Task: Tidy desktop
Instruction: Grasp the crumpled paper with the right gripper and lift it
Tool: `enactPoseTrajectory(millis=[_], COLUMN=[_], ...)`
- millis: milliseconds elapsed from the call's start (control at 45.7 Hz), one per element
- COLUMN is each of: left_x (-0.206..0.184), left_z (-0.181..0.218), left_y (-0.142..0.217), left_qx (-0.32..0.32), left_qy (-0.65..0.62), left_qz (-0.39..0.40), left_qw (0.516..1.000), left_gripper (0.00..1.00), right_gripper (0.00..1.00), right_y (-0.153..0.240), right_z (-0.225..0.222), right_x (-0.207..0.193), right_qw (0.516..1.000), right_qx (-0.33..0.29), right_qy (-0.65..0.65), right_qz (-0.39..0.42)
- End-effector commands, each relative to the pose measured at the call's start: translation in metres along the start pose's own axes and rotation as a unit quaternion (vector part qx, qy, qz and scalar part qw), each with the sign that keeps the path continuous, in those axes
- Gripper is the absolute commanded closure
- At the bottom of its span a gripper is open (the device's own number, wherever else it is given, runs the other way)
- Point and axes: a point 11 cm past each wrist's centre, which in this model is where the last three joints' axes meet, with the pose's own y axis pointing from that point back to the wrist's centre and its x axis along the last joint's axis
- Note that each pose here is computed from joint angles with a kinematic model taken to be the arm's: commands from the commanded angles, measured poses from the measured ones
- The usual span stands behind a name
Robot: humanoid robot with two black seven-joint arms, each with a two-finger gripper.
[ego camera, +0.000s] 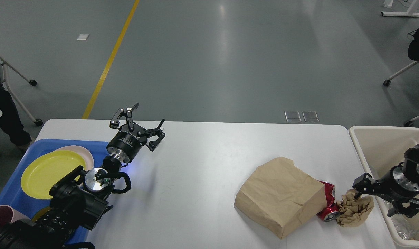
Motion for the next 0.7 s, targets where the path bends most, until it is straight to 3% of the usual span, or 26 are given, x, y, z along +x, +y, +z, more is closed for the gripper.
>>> enactPoseTrajectory(millis=[0, 175, 241, 394, 526, 569, 679], left_x=[0.000, 0.000, 0.000, 0.000, 0.000, 0.000, 0.000], left_z=[0.000, 0.000, 0.000, 0.000, 0.000, 0.000, 0.000], left_y=[0.000, 0.000, 0.000, 0.000, 0.000, 0.000, 0.000], left_qx=[0.000, 0.000, 0.000, 0.000, 0.000, 0.000, 0.000], left_qy=[0.000, 0.000, 0.000, 0.000, 0.000, 0.000, 0.000], left_qz=[0.000, 0.000, 0.000, 0.000, 0.000, 0.000, 0.000], left_qw=[1.000, 1.000, 1.000, 1.000, 1.000, 1.000, 1.000], left_gripper=[0.03, 0.03, 0.03, 0.03, 0.03, 0.03, 0.03], right_gripper=[0.00, 0.04, 0.19, 0.64, 0.95, 1.00, 1.00], right_y=[-0.007, -0.013, -0.013, -0.015, -0.015, -0.016, -0.016], right_z=[0.005, 0.003, 0.001, -0.002, -0.002, -0.003, -0.002], right_x=[0.003, 0.004, 0.003, -0.006, -0.009, -0.011, -0.013], right_qw=[0.999, 0.998, 0.998, 0.999, 0.999, 0.999, 0.999], right_qx=[-0.005, 0.003, 0.009, 0.017, 0.018, 0.017, 0.014], right_qy=[-0.008, -0.024, -0.031, -0.039, -0.037, -0.036, -0.032], right_qz=[0.030, 0.058, 0.053, 0.033, 0.026, 0.022, 0.015])
